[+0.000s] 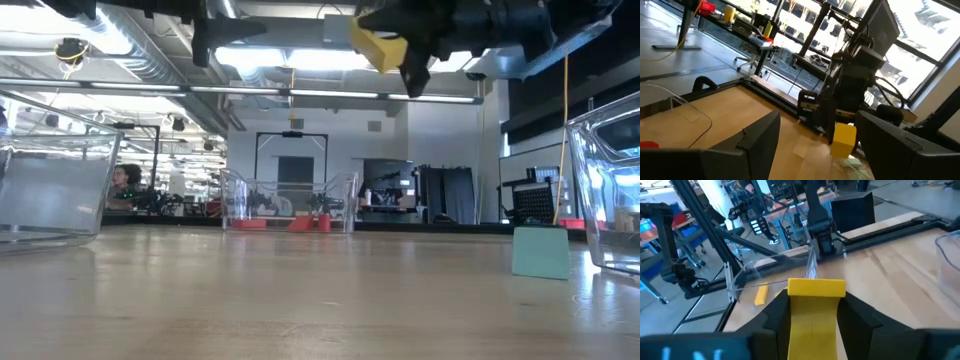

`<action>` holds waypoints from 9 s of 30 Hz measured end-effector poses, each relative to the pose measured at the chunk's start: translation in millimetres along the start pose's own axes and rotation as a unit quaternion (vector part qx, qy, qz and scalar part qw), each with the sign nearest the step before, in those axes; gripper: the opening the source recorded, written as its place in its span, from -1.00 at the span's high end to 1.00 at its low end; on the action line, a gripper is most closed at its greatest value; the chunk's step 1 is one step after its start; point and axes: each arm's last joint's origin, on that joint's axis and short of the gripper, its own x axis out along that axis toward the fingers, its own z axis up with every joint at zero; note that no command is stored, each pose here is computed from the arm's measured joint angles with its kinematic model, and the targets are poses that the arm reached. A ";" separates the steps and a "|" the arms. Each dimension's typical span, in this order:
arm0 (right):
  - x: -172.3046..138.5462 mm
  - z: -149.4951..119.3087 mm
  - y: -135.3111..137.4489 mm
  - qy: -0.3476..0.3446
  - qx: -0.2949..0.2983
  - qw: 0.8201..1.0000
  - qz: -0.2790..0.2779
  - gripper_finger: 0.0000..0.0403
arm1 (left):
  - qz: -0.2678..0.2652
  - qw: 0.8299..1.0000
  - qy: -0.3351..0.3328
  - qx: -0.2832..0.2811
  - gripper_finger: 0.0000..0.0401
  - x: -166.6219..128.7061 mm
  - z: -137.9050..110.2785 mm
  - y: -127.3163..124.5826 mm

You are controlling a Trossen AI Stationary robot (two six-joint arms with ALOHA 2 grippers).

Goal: Sort & place blocks by color
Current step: Put the yellow block in the left transparent bin, then put the blue block in the right transparent bin

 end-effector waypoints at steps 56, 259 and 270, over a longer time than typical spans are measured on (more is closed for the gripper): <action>289.7 -43.3 24.5 0.020 0.046 0.993 0.109 -0.51 | -0.151 0.953 -0.194 -0.175 -0.25 -26.6 54.1 -19.1; 132.5 -93.1 28.8 0.776 0.146 0.601 -0.125 -0.57 | -0.127 0.990 0.008 0.067 1.00 -8.8 1.8 -19.8; 128.6 -107.6 49.4 0.773 0.173 0.582 -0.185 -0.57 | -0.139 0.988 0.012 0.068 1.00 -9.0 1.5 -20.5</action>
